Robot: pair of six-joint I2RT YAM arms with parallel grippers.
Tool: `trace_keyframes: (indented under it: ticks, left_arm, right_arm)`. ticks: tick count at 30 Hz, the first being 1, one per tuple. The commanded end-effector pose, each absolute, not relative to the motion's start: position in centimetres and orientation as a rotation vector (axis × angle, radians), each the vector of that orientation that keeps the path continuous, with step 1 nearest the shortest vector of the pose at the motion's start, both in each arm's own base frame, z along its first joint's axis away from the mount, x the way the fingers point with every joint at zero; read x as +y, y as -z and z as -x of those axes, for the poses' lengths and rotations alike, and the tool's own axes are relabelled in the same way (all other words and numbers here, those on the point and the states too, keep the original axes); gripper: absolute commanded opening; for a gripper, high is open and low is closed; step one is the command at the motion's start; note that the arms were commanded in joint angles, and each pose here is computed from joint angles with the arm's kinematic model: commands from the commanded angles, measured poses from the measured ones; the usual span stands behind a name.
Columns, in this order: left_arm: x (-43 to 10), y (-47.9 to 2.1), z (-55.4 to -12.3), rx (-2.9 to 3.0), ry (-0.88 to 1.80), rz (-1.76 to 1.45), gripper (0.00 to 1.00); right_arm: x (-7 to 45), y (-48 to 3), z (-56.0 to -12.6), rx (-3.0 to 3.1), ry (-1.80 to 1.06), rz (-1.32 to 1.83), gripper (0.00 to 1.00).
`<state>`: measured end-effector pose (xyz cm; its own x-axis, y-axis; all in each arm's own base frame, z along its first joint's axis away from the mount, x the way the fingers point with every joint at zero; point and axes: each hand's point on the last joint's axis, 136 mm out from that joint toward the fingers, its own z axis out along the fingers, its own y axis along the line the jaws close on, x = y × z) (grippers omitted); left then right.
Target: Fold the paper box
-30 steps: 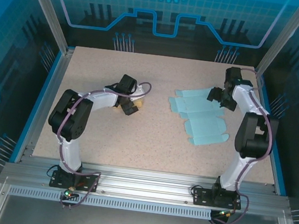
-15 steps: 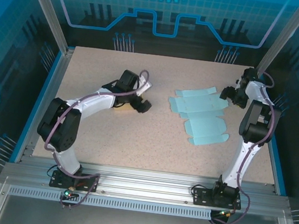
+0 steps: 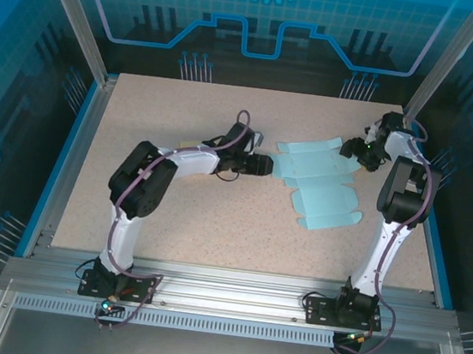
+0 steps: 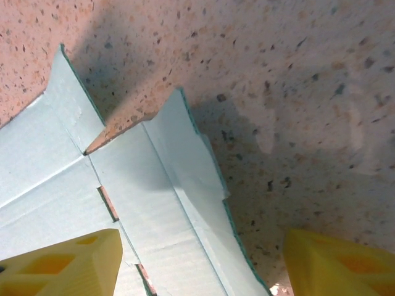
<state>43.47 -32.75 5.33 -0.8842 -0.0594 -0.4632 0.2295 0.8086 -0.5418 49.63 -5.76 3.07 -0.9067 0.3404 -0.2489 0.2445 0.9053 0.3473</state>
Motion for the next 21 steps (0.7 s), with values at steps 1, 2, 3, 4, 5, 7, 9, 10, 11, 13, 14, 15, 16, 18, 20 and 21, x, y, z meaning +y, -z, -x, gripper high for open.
trace_keyframes:
  ticks: [1,2,3,4,5,7,9,10,11,13,14,15,16,18,20,21]
  left_arm:
    - [-34.4,-5.9,-44.5,2.528,0.878,-0.026,0.68]
    - [-34.8,-5.3,-44.6,2.539,0.876,-0.024,0.68]
    - [-34.9,-4.9,-44.7,2.548,0.875,-0.014,0.68]
    - [-35.2,-4.5,-45.0,2.554,0.881,-0.003,0.68]
    - [-35.4,-4.0,-45.2,2.558,0.889,0.005,0.68]
    - [-35.8,-3.5,-45.8,2.562,0.889,0.012,0.65]
    - [-36.1,-3.3,-46.4,2.557,0.882,0.008,0.54]
    - [-36.1,-3.2,-46.7,2.556,0.872,0.005,0.47]
    - [-36.2,-3.3,-46.9,2.548,0.866,-0.003,0.38]
    - [-36.2,-3.5,-47.3,2.533,0.849,-0.019,0.23]
    - [-36.2,-3.7,-47.5,2.523,0.839,-0.037,0.16]
    - [-36.2,-4.0,-47.6,2.511,0.833,-0.056,0.10]
    - [-36.1,-4.4,-47.6,2.496,0.824,-0.082,0.07]
    - [-35.8,-5.5,-47.7,2.448,0.799,-0.143,0.02]
    - [-35.5,-7.4,-47.6,2.362,0.774,-0.216,0.00]
    - [-35.1,-8.5,-47.5,2.310,0.752,-0.264,0.00]
  right_arm:
    - [-3.9,-2.6,-49.5,2.770,-0.511,-0.421,0.70]
    - [-3.6,-2.7,-49.4,2.771,-0.511,-0.413,0.70]
    - [-3.4,-2.7,-49.4,2.771,-0.511,-0.407,0.70]
    - [-3.2,-2.8,-49.4,2.770,-0.513,-0.402,0.70]
    - [-3.0,-2.8,-49.4,2.769,-0.517,-0.395,0.70]
    - [-2.5,-2.8,-49.3,2.772,-0.521,-0.385,0.69]
    - [-2.0,-2.7,-49.2,2.773,-0.531,-0.382,0.67]
    - [-1.7,-2.7,-49.1,2.774,-0.537,-0.380,0.67]
    - [-1.5,-2.7,-49.0,2.775,-0.540,-0.382,0.67]
    - [-1.0,-2.7,-48.8,2.777,-0.549,-0.382,0.67]
    - [-0.6,-2.9,-48.6,2.776,-0.554,-0.379,0.67]
    - [-0.3,-3.1,-48.5,2.774,-0.555,-0.377,0.67]
    - [0.1,-3.3,-48.2,2.776,-0.556,-0.370,0.67]
    - [0.6,-4.0,-47.7,2.772,-0.538,-0.372,0.67]
    - [1.4,-4.6,-47.0,2.765,-0.542,-0.367,0.68]
    - [1.9,-5.2,-46.6,2.754,-0.547,-0.360,0.68]
